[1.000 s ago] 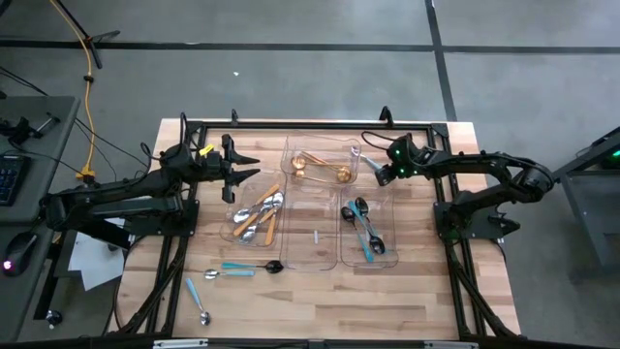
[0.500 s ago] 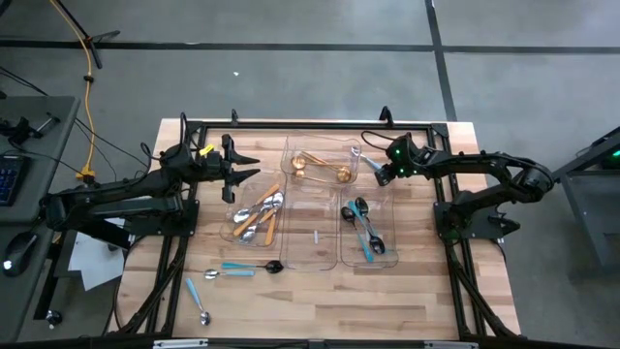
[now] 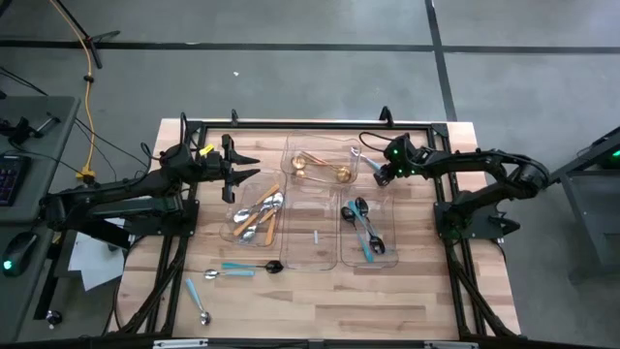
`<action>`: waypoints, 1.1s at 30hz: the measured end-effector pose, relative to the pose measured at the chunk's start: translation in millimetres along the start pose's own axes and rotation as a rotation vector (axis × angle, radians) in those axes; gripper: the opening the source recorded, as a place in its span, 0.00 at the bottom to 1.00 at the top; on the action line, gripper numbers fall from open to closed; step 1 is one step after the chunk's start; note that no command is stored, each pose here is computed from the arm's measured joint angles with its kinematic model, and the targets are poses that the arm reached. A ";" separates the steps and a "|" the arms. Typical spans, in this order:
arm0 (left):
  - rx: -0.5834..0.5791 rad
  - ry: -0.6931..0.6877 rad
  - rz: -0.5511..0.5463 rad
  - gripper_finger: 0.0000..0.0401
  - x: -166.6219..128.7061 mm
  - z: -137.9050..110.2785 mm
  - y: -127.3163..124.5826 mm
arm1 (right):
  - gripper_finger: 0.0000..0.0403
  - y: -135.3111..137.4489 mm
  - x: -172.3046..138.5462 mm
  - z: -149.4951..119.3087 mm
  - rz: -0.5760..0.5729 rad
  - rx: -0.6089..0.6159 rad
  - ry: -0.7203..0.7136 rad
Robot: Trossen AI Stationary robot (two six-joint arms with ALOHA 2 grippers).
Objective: Sort silverware by color (type)
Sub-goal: Put the light blue spoon into the middle transparent bin
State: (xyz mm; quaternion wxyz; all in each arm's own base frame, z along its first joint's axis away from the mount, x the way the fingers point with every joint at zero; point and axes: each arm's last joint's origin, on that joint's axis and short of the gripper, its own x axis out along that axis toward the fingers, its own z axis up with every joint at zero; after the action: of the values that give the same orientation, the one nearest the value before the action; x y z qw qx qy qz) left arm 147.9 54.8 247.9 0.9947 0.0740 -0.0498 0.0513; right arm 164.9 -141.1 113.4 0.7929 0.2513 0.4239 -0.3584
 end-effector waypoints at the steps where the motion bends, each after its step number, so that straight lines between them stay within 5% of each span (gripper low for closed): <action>1: 0.000 0.000 0.000 0.26 0.0 0.1 -0.1 | 0.37 0.1 1.4 0.4 0.000 -0.006 -0.003; 11: 0.000 0.000 0.000 0.26 0.0 0.0 0.0 | 0.36 0.0 3.1 0.2 0.001 0.000 -0.005; 20: -0.003 0.001 0.000 0.26 0.0 -0.1 0.0 | 0.08 -1.2 3.2 -0.3 -0.006 0.030 -0.001; 33: -0.005 0.012 -0.001 0.26 0.0 -1.1 -0.1 | 0.08 -1.2 -17.9 7.3 0.072 0.059 -0.088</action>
State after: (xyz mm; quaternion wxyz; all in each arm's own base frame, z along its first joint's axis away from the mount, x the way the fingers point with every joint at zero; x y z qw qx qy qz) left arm 148.0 54.9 246.7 0.9952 0.0711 -0.0441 0.0510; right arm 160.7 -140.6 132.3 0.8155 0.2736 0.3684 -0.3527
